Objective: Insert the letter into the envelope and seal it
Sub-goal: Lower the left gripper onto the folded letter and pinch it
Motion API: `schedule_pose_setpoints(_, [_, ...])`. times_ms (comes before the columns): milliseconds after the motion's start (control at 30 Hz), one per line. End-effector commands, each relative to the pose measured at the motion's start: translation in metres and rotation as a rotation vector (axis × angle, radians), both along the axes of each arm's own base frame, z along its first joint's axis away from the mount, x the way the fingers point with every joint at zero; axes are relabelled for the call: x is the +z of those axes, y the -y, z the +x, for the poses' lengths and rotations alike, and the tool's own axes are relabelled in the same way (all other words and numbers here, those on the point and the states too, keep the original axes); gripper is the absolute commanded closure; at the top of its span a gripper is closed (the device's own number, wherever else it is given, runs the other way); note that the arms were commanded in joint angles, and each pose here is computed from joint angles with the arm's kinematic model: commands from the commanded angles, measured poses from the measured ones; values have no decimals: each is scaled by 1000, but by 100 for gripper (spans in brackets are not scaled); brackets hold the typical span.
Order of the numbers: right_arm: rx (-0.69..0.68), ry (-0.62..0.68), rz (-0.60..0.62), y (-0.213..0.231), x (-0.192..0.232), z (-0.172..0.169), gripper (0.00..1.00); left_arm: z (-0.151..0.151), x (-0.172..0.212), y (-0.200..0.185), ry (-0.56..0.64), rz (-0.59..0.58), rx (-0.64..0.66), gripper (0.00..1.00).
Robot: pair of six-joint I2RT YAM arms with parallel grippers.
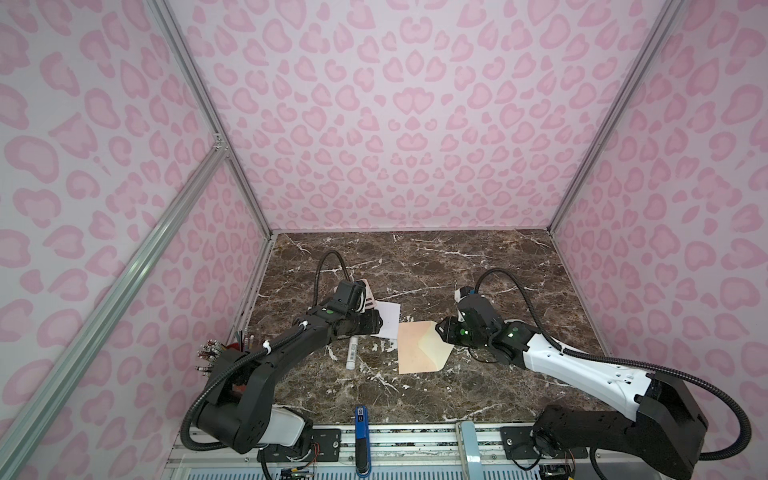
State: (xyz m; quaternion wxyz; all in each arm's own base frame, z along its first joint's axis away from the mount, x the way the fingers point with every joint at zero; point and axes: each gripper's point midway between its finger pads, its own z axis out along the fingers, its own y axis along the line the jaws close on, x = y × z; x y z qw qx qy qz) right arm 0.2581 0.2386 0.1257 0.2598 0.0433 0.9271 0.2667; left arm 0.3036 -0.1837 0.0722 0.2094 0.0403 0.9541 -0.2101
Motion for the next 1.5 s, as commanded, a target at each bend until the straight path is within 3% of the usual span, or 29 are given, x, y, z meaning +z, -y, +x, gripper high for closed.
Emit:
schedule_pose_setpoints(0, [19,8,-3,0,-2,2,66,8,-2,11,-6,-29,-39,40])
schedule_pose_setpoints(667, [17,-27,-13,5,-19,6,66,15,-31,13,-92,-71,-46,53])
schedule_pose_setpoints(900, [11,-24,-16,8,-17,5,66,15,-34,13,-110,-88,-41,62])
schedule_pose_setpoints(1167, [7,-22,-15,10,-16,5,66,15,-26,13,-94,-96,-41,82])
schedule_pose_setpoints(1467, [26,16,69,0,-1,4,65,15,6,18,-31,-158,-53,96])
